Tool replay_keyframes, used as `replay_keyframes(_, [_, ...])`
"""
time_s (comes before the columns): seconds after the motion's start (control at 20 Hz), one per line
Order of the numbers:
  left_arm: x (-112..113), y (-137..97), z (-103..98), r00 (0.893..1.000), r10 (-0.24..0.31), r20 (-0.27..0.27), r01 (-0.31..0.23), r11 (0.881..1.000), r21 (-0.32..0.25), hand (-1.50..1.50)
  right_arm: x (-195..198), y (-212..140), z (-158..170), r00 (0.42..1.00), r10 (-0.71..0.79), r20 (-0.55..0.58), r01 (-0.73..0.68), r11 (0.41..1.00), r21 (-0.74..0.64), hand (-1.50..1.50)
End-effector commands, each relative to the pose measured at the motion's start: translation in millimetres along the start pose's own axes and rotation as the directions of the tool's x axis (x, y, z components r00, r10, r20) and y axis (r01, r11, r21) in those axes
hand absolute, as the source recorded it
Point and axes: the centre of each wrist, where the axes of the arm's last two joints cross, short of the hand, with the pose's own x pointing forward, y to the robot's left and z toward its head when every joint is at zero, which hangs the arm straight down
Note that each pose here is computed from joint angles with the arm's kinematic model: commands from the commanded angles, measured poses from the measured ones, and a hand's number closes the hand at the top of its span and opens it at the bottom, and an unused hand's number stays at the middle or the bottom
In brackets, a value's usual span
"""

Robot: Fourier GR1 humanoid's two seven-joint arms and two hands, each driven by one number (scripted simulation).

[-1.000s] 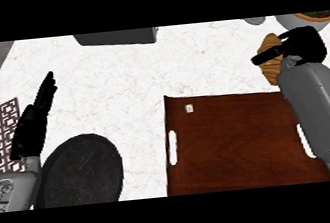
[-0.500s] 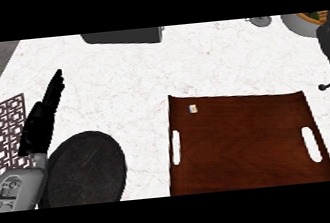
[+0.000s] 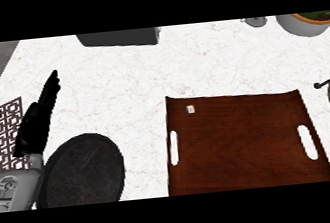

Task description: Pick the croissant from the tray and place it in the tiered basket

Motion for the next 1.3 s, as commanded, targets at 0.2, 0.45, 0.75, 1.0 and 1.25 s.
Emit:
replay_keyframes(0.2, [-16.8, -2.8, 7.9, 1.0, 0.007, -0.015, -0.007, 1.0, 0.024, 0.0, 7.6, -11.3, -22.9, 0.982, 0.005, -0.19, -0.003, 1.0, 0.009, 1.5])
replay_keyframes(0.45, [-9.4, 0.2, 3.1, 0.999, 0.012, -0.032, -0.011, 0.999, 0.03, 0.0, -10.5, 6.4, -40.3, 0.961, 0.206, -0.182, -0.212, 0.977, -0.01, 1.5])
replay_keyframes(0.75, [-8.3, 8.8, 5.4, 1.0, 0.006, -0.025, -0.005, 0.999, 0.042, 0.0, -39.4, 24.4, -65.7, 0.881, 0.414, -0.23, -0.429, 0.903, -0.018, 1.5])
replay_keyframes(1.0, [-8.9, 14.0, 7.9, 0.999, -0.008, -0.037, 0.011, 0.998, 0.066, 0.0, -54.7, 32.1, -75.1, 0.871, 0.443, -0.212, -0.451, 0.893, 0.012, 1.5])
replay_keyframes(1.25, [-6.3, 12.7, 8.1, 0.998, -0.001, -0.057, 0.005, 0.997, 0.074, 0.0, -70.1, 38.7, -81.4, 0.905, 0.397, -0.156, -0.388, 0.918, 0.087, 1.5])
